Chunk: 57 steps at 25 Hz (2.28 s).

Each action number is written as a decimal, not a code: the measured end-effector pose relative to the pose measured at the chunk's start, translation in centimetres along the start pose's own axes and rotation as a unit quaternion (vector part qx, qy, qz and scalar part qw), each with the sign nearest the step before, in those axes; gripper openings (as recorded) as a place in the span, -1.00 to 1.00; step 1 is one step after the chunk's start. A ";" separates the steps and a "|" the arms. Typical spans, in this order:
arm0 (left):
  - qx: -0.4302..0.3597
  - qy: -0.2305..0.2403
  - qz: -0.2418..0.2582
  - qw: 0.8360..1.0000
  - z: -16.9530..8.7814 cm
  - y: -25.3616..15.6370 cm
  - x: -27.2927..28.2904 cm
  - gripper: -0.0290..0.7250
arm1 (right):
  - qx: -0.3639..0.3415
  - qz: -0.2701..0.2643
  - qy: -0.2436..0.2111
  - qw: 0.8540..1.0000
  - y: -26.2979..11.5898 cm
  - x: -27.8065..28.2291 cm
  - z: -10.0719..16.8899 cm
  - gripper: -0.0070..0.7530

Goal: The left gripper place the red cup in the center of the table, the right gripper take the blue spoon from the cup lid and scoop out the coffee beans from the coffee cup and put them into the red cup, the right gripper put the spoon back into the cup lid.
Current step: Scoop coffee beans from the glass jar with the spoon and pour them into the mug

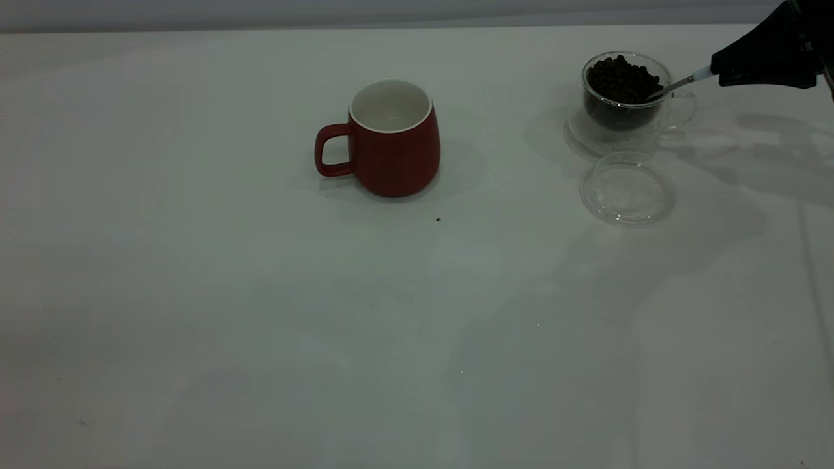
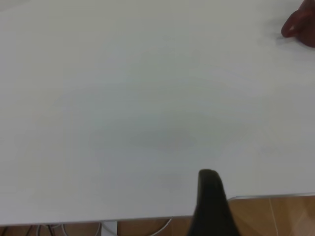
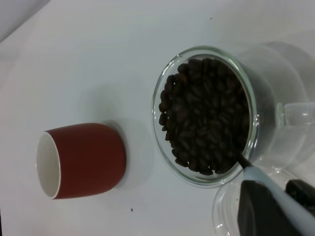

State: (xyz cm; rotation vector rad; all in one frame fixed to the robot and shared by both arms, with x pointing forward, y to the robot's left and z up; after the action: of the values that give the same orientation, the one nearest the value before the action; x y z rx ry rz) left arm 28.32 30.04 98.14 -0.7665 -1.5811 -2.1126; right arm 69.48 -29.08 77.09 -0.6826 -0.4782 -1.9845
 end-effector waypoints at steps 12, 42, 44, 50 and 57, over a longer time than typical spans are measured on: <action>0.000 0.000 0.000 1.000 0.0 0.0 0.0 0.63 | -0.008 -0.003 0.011 1.000 0.4 0.9 -0.4 -0.69; 0.000 0.000 0.000 1.000 0.0 0.0 0.0 0.63 | -0.028 -0.013 0.048 0.998 1.1 2.4 -0.4 -0.69; 0.000 0.000 0.000 1.000 0.0 0.0 0.0 0.63 | -0.029 -0.011 0.053 0.998 1.0 2.4 -0.2 -0.69; 0.000 0.000 0.000 1.000 0.0 0.0 0.0 0.63 | -0.035 -0.006 0.072 0.997 0.9 2.4 0.1 -0.69; 0.000 0.000 0.000 1.000 0.0 0.0 0.0 0.63 | -0.055 0.004 0.084 0.995 0.4 1.4 -0.8 -0.69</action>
State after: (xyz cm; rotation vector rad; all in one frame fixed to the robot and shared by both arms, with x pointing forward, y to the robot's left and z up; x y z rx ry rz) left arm 28.32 30.04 98.14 -0.7662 -1.5811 -2.1124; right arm 69.08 -30.68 77.43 -0.5782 -0.2662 -2.0510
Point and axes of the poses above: a point on each arm's last joint axis where the gripper is mounted, x pointing back along that axis away from the gripper, z along the wrist's bending axis when the last joint is at zero, y = z × x, the point moved 8 cm from there along -x, pointing out along that axis toward the gripper, and after that the axes turned 14 degrees about -x, right-handed, at the moved point
